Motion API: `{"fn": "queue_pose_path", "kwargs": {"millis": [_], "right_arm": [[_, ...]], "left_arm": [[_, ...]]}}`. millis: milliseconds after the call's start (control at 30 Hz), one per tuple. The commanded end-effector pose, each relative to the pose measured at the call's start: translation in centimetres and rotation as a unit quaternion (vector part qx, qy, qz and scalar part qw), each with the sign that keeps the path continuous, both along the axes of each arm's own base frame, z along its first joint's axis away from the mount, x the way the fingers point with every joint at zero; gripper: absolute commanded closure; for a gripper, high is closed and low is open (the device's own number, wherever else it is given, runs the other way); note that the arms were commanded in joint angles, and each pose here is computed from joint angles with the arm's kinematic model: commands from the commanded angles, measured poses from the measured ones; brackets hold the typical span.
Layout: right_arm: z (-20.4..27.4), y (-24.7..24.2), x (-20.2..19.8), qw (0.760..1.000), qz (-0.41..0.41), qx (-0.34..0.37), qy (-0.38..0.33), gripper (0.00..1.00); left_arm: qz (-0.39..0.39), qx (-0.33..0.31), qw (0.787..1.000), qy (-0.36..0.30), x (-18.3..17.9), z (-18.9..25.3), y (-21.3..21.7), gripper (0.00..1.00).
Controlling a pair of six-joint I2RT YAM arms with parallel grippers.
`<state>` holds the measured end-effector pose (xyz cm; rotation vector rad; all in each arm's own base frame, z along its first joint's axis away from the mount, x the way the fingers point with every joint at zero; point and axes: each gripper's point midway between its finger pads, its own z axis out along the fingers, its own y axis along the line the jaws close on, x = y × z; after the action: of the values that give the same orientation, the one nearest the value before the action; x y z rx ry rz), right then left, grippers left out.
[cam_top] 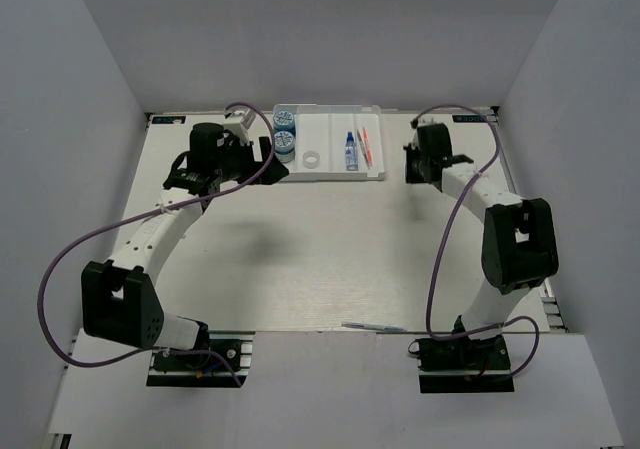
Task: Sort the stationery into containers
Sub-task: Pick up the pen from the center of the board, then place the pen in the storage box.
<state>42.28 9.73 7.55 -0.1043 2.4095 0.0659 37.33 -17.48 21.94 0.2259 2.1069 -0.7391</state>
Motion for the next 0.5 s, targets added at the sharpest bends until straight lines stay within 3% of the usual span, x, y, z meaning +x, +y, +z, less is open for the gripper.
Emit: {"fn": "queue_pose_path", "kwargs": {"millis": [0, 167, 467], "right_arm": [[8.9, 4.6, 5.9, 0.988, 0.115, 0.045, -0.09, 1.0], [10.8, 7.9, 10.0, 0.979, 0.153, 0.082, -0.105, 1.0], [6.7, 9.7, 16.2, 0.984, 0.112, 0.069, -0.12, 1.0]], "left_arm": [[-0.064, -0.024, 0.997, -0.032, -0.1, 2.4, -1.7, 0.05], [-0.067, -0.021, 0.997, -0.028, 0.3, 1.9, -1.9, 0.06], [-0.059, -0.01, 0.997, -0.044, 0.9, 2.4, -1.5, 0.06]]}}
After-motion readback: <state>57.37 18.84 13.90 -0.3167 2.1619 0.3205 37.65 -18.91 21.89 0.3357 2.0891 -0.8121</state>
